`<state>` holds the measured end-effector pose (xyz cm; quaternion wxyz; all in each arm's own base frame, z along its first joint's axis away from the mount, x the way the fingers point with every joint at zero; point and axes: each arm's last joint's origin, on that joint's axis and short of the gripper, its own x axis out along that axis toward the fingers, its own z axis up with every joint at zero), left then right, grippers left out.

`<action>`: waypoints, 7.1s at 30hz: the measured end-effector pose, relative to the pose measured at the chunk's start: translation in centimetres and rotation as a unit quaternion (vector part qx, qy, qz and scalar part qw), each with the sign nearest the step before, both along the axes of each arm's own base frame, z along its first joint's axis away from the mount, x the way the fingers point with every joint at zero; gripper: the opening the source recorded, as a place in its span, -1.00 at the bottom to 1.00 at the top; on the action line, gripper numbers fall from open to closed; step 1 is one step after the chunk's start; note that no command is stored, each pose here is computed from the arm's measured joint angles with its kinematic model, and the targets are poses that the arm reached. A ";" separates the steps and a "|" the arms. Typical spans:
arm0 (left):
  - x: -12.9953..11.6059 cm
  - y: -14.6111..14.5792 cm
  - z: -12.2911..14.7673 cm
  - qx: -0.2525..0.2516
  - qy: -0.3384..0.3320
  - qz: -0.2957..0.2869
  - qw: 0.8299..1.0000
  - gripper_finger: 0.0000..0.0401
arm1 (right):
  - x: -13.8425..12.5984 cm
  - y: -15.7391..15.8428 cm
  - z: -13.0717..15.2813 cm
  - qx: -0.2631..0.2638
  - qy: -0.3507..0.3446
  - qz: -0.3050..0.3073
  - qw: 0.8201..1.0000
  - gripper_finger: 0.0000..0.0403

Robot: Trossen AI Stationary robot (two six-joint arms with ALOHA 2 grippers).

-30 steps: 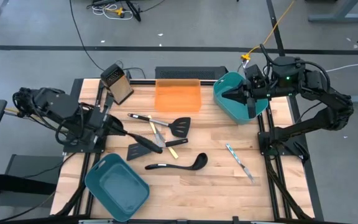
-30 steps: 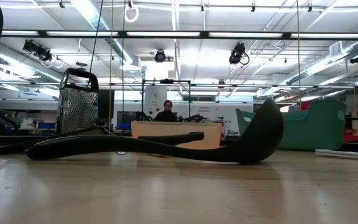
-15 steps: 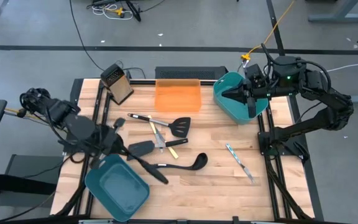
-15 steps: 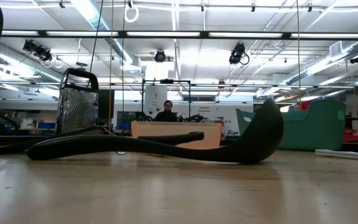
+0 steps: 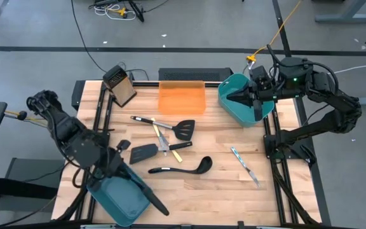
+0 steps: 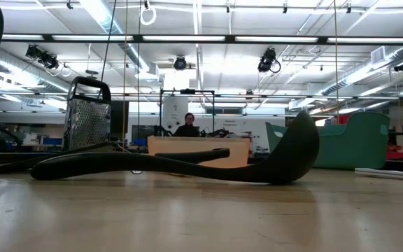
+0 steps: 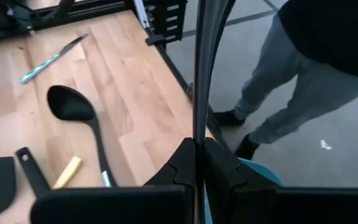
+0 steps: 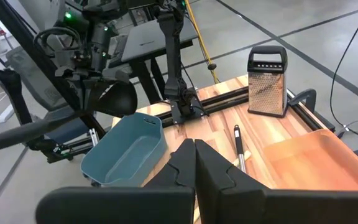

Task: Pick & Place Kitchen Items
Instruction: Put the right black ladle into the blue bin, then put the top black spatula into the green bin

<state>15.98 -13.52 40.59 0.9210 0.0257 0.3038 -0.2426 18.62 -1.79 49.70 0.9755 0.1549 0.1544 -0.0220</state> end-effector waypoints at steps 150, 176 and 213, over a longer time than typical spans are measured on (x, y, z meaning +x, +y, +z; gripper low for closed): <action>-2.3 -5.6 -15.9 0.060 0.114 -0.180 0.975 -0.92 | -0.6 7.4 0.4 -0.033 -0.025 0.138 0.990 -0.99; -2.4 -5.6 -15.9 0.050 0.123 -0.190 0.973 -0.64 | -0.6 7.4 0.4 -0.031 -0.025 0.137 0.990 -0.99; -1.6 -5.9 -9.3 0.037 0.065 -0.153 0.985 -0.79 | -0.6 7.4 0.4 -0.031 -0.025 0.142 0.989 -0.99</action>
